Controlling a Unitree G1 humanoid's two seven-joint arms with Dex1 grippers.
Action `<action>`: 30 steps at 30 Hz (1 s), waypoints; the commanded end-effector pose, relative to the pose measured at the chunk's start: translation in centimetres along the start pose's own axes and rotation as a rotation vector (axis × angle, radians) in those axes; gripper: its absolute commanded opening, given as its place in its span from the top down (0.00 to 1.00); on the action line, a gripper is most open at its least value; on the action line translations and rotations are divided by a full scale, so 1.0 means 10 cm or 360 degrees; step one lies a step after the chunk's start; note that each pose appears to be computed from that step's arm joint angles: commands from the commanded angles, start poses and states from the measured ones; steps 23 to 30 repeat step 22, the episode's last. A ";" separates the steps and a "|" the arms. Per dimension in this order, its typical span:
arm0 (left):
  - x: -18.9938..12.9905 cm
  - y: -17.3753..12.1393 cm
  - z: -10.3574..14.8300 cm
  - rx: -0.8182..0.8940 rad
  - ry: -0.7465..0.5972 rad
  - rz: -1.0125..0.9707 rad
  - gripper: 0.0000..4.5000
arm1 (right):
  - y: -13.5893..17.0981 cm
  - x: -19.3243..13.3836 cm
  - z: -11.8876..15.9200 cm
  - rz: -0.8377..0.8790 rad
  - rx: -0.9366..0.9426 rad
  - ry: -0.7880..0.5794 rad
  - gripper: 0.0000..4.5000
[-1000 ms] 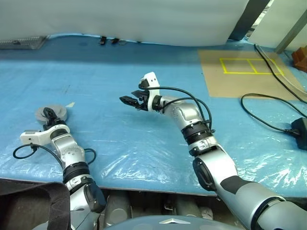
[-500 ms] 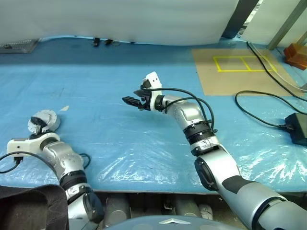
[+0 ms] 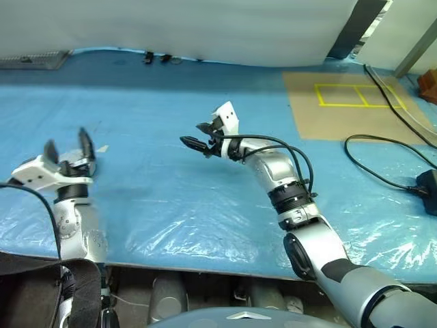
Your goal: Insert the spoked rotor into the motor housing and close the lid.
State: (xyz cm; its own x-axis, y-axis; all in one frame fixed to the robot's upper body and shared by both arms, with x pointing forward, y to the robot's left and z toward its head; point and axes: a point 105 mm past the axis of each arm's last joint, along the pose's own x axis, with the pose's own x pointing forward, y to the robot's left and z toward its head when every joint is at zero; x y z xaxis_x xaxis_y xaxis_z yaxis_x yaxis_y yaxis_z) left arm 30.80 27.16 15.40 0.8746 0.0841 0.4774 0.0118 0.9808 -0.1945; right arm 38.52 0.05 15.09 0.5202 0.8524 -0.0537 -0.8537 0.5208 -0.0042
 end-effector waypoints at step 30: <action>-0.40 -0.99 -0.25 0.0087 0.0404 -0.1082 0.00 | 0.08 -0.67 -0.32 0.0202 -0.0365 0.0118 0.00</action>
